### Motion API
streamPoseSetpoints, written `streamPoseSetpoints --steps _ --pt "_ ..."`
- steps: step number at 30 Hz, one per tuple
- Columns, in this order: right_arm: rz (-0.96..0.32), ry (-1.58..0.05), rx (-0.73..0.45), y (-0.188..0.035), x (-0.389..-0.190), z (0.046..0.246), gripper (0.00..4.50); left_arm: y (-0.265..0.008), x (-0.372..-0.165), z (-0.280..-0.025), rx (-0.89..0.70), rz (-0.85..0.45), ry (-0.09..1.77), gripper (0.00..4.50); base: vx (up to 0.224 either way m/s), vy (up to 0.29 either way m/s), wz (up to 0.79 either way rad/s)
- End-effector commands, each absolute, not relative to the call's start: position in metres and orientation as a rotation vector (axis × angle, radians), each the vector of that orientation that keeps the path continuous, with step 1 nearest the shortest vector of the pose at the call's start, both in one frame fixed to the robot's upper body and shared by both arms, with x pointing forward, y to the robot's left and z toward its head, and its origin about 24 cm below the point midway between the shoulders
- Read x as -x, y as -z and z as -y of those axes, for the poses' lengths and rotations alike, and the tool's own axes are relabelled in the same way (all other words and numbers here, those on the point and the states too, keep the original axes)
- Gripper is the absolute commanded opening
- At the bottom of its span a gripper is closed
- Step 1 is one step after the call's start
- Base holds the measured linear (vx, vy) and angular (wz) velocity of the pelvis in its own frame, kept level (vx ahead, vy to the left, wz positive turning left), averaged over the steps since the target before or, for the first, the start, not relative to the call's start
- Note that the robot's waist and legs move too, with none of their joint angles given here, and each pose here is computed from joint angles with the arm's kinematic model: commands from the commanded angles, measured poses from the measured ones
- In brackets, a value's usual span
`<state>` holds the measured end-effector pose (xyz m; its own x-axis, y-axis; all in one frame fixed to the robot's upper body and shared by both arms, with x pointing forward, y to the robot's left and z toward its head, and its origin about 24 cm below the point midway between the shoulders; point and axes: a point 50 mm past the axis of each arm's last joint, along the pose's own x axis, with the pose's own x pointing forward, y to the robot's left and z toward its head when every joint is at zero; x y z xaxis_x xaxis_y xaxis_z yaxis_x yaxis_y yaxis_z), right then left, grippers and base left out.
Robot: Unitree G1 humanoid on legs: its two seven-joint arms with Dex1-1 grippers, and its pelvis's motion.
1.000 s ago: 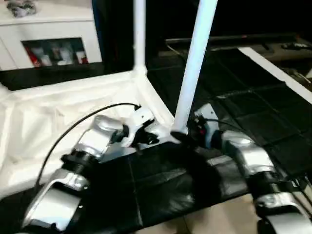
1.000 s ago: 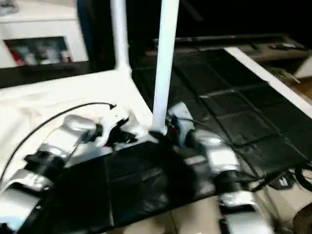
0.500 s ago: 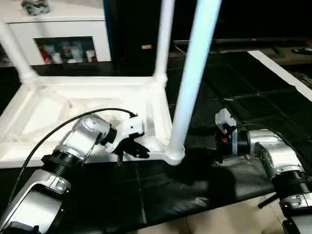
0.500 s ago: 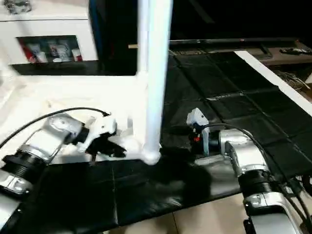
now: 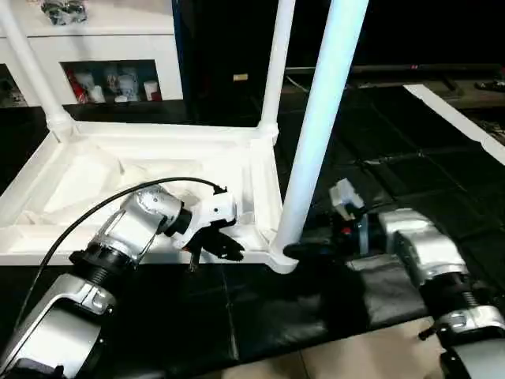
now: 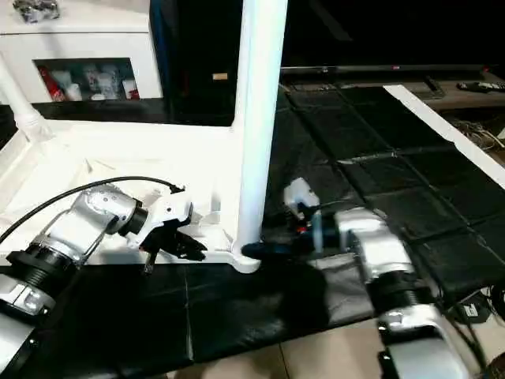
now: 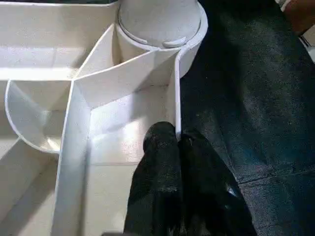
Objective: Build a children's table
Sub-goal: Rotate leg to tighten
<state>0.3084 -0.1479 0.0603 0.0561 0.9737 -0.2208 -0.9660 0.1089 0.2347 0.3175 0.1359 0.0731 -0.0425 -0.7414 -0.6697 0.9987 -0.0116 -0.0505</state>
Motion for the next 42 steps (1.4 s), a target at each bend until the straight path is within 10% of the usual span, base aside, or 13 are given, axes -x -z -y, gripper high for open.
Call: streamPoseSetpoints --steps 1,17,34,42 --pt "-0.350 -1.497 0.001 -0.065 -0.311 0.148 2.98 -0.078 -0.316 -0.125 -0.573 -0.585 1.594 0.00 0.000 0.000 0.00" --pt "-0.356 -1.487 -0.014 -0.062 -0.312 0.144 2.06 -0.077 -0.322 -0.124 -0.537 -0.583 1.514 0.00 0.000 0.000 0.00" --pt "-0.472 -0.724 -0.077 -0.035 -0.341 0.063 1.93 -0.079 -0.344 -0.026 -0.152 -0.466 1.097 0.00 0.000 0.000 0.00" --pt "-0.438 -0.669 -0.055 -0.040 -0.342 0.060 2.68 -0.080 -0.349 -0.044 -0.274 -0.451 1.058 0.00 0.000 0.000 0.00"
